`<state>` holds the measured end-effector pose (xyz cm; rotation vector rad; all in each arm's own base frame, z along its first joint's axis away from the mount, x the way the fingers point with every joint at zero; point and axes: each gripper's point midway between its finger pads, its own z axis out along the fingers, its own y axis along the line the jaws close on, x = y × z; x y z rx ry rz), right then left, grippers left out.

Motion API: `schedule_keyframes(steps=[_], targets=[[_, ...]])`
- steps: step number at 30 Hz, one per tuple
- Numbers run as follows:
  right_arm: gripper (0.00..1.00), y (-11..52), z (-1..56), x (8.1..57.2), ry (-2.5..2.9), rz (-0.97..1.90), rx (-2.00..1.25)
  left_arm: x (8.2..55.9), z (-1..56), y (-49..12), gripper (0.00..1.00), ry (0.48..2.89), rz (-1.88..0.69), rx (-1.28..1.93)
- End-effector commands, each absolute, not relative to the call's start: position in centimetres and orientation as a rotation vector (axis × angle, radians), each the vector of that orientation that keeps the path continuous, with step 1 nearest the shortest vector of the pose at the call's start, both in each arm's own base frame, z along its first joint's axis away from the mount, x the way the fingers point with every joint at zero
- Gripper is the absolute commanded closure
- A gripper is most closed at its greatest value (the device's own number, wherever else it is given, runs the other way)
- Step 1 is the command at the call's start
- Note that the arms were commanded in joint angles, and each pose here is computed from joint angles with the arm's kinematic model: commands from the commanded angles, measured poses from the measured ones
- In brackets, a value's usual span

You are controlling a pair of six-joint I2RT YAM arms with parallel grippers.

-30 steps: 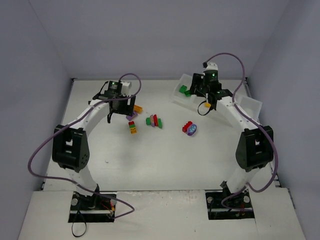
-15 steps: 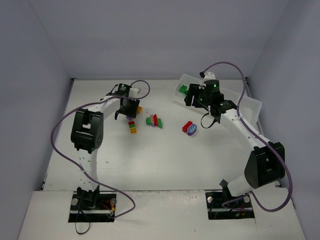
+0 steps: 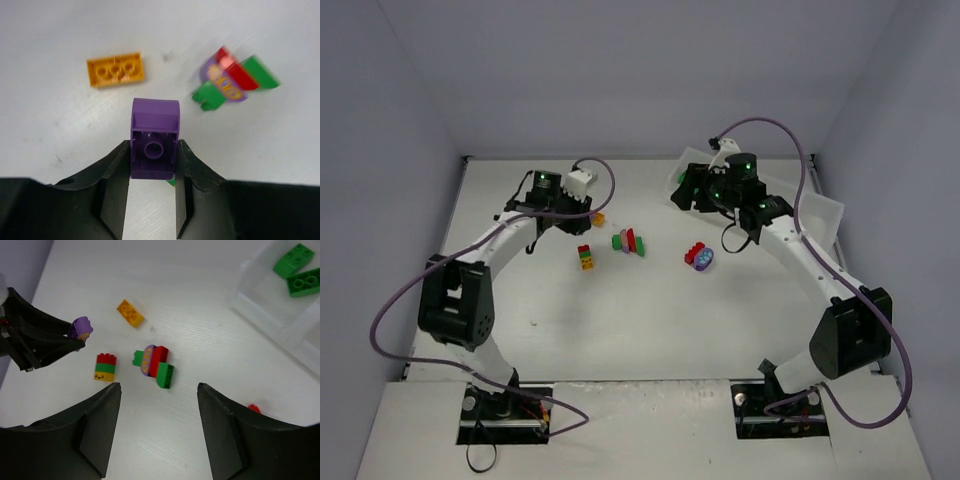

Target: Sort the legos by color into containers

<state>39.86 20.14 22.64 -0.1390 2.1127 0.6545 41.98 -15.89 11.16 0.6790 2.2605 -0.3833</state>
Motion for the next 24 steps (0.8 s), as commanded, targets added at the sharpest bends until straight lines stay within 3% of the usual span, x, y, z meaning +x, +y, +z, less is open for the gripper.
schedule_keyframes(steps=[1,12,24], targets=[[0.41,23.6,27.7,40.0,1.998,0.839,-0.18,43.0,22.0,-19.9,0.97,1.845,-0.454,0.818],[0.41,29.1,29.6,39.2,1.982,1.094,-0.226,38.1,27.5,-25.8,0.97,1.582,-0.459,1.01],[0.42,31.0,28.8,37.9,1.992,1.136,-0.286,37.3,28.0,-28.0,0.97,1.554,-0.521,1.046]])
